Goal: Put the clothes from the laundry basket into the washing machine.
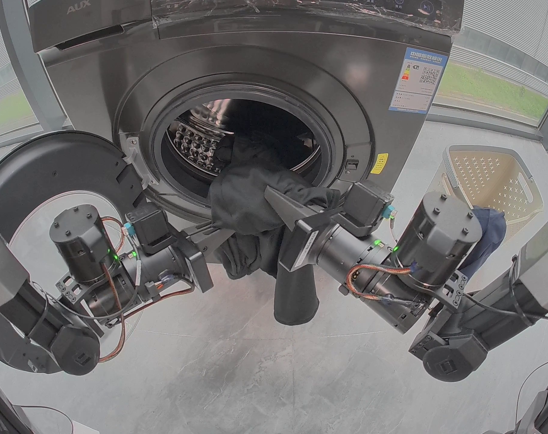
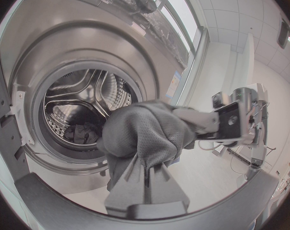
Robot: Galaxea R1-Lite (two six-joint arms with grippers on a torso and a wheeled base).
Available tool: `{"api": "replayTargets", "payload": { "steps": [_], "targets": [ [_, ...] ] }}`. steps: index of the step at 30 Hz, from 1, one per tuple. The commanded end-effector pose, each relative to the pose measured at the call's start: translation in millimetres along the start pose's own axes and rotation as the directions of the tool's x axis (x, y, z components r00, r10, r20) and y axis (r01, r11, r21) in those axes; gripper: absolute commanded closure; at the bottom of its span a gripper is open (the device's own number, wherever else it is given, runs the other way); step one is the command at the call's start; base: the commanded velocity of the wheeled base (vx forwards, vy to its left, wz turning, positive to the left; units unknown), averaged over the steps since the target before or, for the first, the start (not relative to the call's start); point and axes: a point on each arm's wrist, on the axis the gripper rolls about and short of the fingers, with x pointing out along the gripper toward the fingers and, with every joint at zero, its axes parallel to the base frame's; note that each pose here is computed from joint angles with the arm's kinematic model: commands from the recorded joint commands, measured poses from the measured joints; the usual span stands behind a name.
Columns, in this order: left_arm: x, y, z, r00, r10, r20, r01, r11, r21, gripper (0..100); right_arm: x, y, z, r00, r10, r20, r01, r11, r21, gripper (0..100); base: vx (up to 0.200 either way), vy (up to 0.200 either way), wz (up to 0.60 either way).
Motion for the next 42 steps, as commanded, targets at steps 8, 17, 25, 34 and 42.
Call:
{"api": "replayTargets", "payload": {
  "steps": [8,17,25,34,42],
  "targets": [
    [-65,-43.1,11.8,0.997,-0.072,0.0,0.072,0.997,0.003,100,9,-9.6,-28,0.999,-0.018,-0.041,0.017,1.0,-0.025,100,0.0,0.0,0.0],
    [-64,-44.2,16.9,0.997,-0.08,0.023,0.08,0.997,0.006,100,5,-9.6,-27,0.999,-0.02,-0.042,0.019,0.999,-0.027,100,0.0,0.0,0.0],
    [-61,-41.9,21.9,0.996,-0.074,0.046,0.074,0.997,0.005,100,0,-10.5,-34,0.997,-0.022,-0.069,0.02,0.999,-0.029,0,0.0,0.0,0.0],
    [-54,-38.2,35.9,0.992,-0.049,0.117,0.059,0.995,-0.081,100,-28,-22.4,-51,0.983,-0.064,-0.171,0.055,0.997,-0.057,0,0.0,0.0,0.0],
    [-50,-36.7,37.6,0.99,-0.038,0.137,0.049,0.995,-0.081,100,-53,-30.8,-70,0.953,-0.1,-0.286,0.078,0.993,-0.085,0,0.0,0.0,0.0]
  ]
}}
